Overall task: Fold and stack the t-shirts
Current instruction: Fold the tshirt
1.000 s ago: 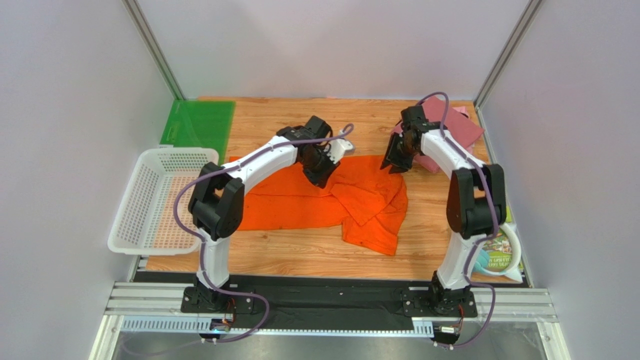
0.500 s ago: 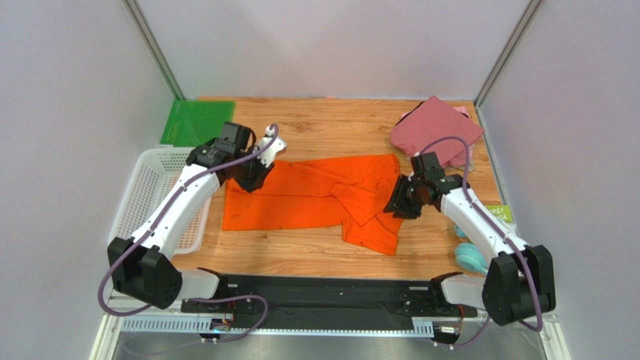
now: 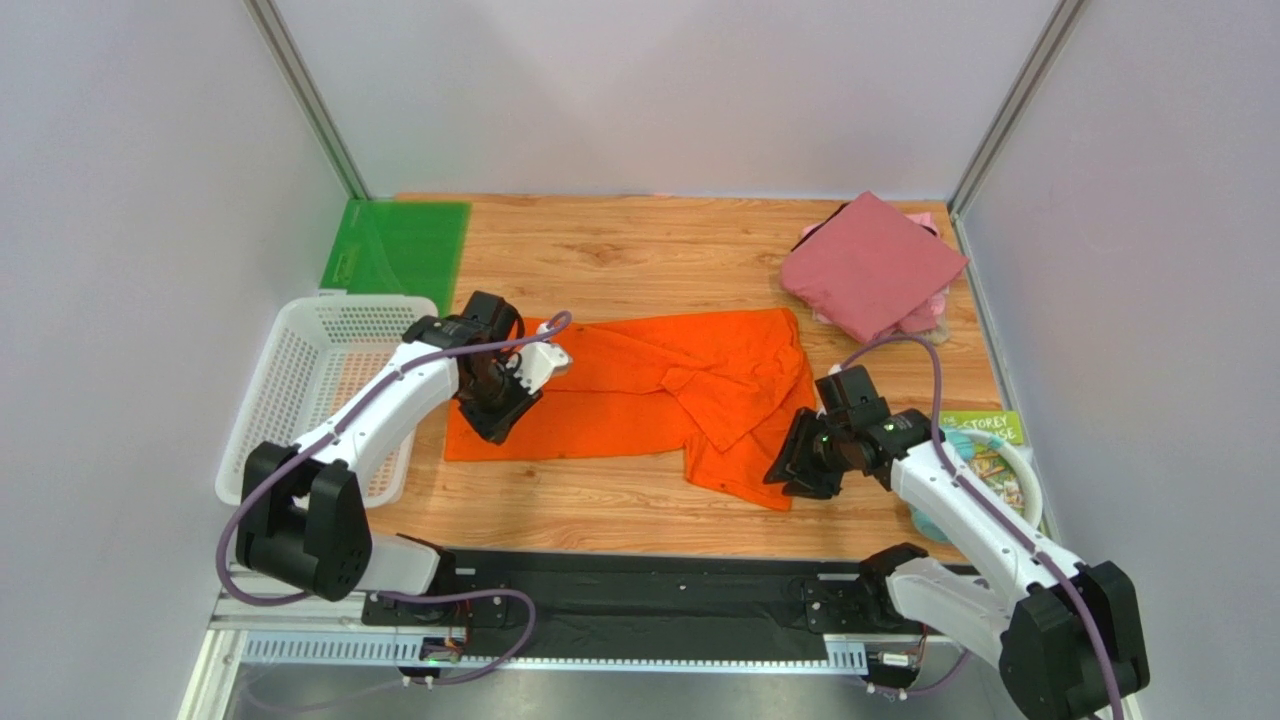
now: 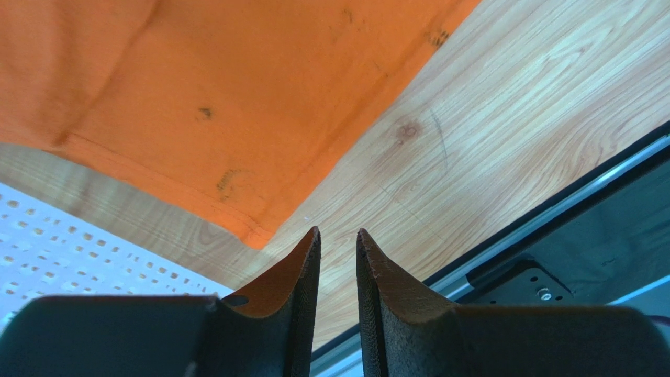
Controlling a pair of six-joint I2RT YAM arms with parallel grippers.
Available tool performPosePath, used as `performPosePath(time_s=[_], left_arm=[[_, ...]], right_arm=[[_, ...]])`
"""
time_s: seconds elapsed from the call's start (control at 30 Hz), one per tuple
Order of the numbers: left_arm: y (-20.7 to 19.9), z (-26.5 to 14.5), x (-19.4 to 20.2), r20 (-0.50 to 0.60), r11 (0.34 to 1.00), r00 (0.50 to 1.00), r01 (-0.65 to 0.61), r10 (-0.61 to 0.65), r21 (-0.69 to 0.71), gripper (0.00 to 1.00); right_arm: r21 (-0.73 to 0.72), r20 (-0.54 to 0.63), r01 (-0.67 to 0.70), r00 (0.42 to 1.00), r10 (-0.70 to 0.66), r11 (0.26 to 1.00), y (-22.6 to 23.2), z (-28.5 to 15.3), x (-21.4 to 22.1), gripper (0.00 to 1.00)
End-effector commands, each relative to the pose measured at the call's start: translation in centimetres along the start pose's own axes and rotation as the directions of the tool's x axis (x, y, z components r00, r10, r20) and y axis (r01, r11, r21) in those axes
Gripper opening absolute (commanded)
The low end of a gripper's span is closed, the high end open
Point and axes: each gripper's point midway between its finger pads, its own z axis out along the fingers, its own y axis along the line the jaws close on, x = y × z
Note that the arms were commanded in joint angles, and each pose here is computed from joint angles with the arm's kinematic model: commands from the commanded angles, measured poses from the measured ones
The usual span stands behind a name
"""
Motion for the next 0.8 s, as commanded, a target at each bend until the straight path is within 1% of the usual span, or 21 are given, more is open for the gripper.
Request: performPosePath(time_s=[0.0, 0.17, 0.43, 0.53, 0.77], left_arm=[[0.4, 1.1, 1.3, -0.065, 1.0, 0.998, 0.02, -0.02, -0.002, 0.31], [1.4, 1.9, 2.3, -0.051, 0.998, 0.997, 0.057, -0.057, -0.012, 0.31], [2.5, 2.8, 3.6, -0.052, 0.993, 0.992, 0.117, -0.116, 0.012, 0.3], [2.8, 3.0, 3.9, -0.05, 0.991, 0.99, 0.136, -0.135, 0.02, 0.3], [3.2, 3.4, 3.8, -0.051, 0.988, 0.987, 0.151, -0.149, 0.028, 0.3]], right_arm=[[0.027, -0.017, -0.045, 0.999, 0.046, 0.999, -1.0, 0.2, 1.3, 0.41], [0.072, -0.035, -0.062, 0.997, 0.064, 0.995, -2.2, 0.8, 2.6, 0.41], [0.16, -0.037, -0.067, 0.997, 0.073, 0.985, -4.0, 1.8, 3.0, 0.42], [0.187, -0.026, -0.056, 0.998, 0.062, 0.981, -4.3, 2.1, 2.6, 0.43], [0.193, -0.024, -0.027, 0.999, 0.032, 0.981, -3.5, 2.8, 1.4, 0.43]])
